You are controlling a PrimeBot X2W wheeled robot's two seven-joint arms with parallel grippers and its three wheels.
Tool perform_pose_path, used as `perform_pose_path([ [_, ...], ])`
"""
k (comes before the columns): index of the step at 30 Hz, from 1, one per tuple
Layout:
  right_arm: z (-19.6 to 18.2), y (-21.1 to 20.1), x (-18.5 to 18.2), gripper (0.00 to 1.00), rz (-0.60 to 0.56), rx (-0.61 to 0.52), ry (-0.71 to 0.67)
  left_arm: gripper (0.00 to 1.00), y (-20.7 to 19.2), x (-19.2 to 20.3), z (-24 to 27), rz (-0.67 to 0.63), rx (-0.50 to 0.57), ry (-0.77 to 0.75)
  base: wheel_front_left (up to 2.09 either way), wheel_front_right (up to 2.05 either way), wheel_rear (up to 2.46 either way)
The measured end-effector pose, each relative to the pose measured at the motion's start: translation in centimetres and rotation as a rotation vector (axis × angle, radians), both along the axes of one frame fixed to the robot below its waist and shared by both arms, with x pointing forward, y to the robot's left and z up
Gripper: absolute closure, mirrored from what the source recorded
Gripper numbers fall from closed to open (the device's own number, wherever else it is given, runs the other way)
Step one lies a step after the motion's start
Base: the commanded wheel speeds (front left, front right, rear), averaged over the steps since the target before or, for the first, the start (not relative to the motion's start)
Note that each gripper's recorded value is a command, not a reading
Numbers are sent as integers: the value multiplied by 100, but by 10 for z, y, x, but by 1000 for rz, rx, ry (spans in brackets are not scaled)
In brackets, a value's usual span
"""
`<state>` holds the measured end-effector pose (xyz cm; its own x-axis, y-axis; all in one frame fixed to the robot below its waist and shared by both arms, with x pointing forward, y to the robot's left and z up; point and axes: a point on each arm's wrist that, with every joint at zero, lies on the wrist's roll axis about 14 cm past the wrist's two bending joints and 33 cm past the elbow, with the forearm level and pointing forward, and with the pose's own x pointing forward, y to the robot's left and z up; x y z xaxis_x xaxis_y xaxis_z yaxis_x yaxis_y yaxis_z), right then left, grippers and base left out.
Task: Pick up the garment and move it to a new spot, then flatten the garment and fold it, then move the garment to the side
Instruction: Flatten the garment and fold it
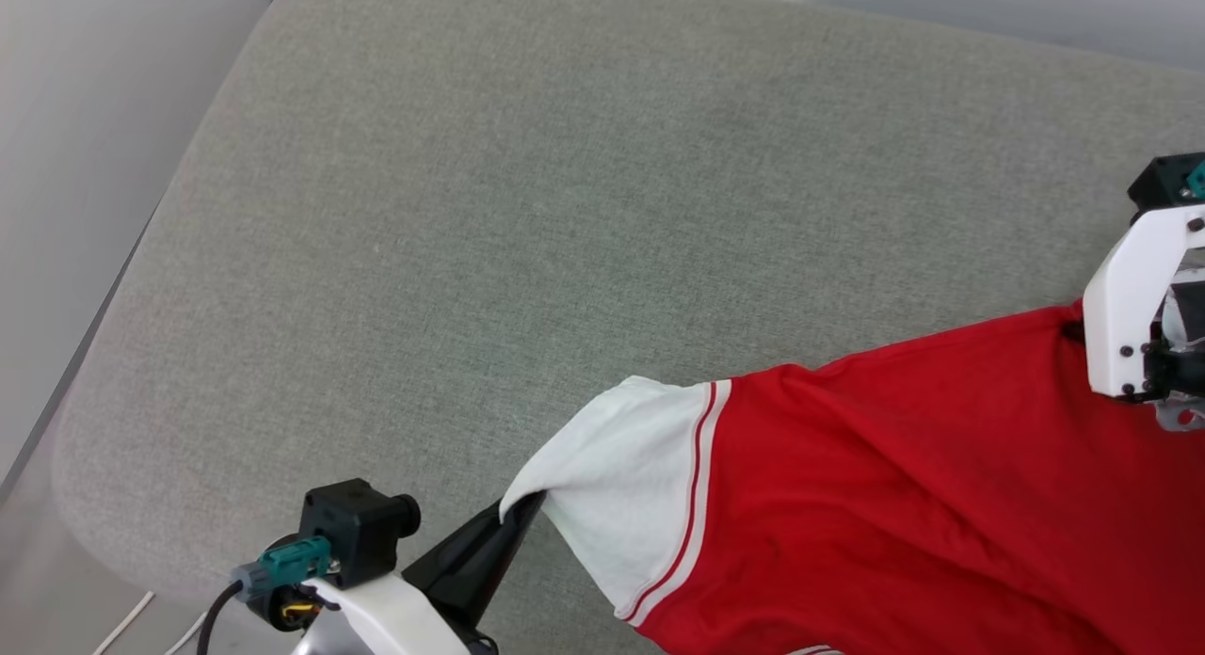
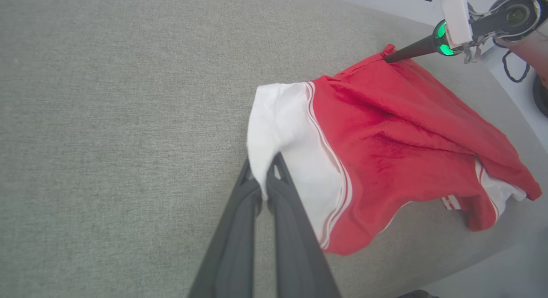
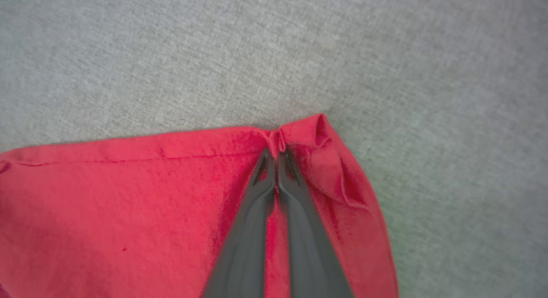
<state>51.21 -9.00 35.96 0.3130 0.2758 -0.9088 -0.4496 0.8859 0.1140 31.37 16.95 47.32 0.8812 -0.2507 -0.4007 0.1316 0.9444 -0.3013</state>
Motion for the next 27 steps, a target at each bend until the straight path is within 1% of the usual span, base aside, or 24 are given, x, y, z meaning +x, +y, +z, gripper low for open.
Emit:
perform_pose_path([
  [8,40,-14,-6,100,-58,66,-119,100,3,2,24,-18,26,-90,0,0,0],
  [15,107,-38,-8,100,-118,137,-311,100,3,8,62,-50,55,-227,0,0,0],
  [19,147,-60,-18,100,-153,168,-428,100,4,12,91,-71,122,-340,0,0,0],
  [23,194,-81,-32,100,-182,208,-565,100,-7,17,130,-106,132,-472,0,0,0],
  [27,239,-97,-51,100,-193,239,-702,100,-6,24,186,-82,156,-682,0,0,0],
])
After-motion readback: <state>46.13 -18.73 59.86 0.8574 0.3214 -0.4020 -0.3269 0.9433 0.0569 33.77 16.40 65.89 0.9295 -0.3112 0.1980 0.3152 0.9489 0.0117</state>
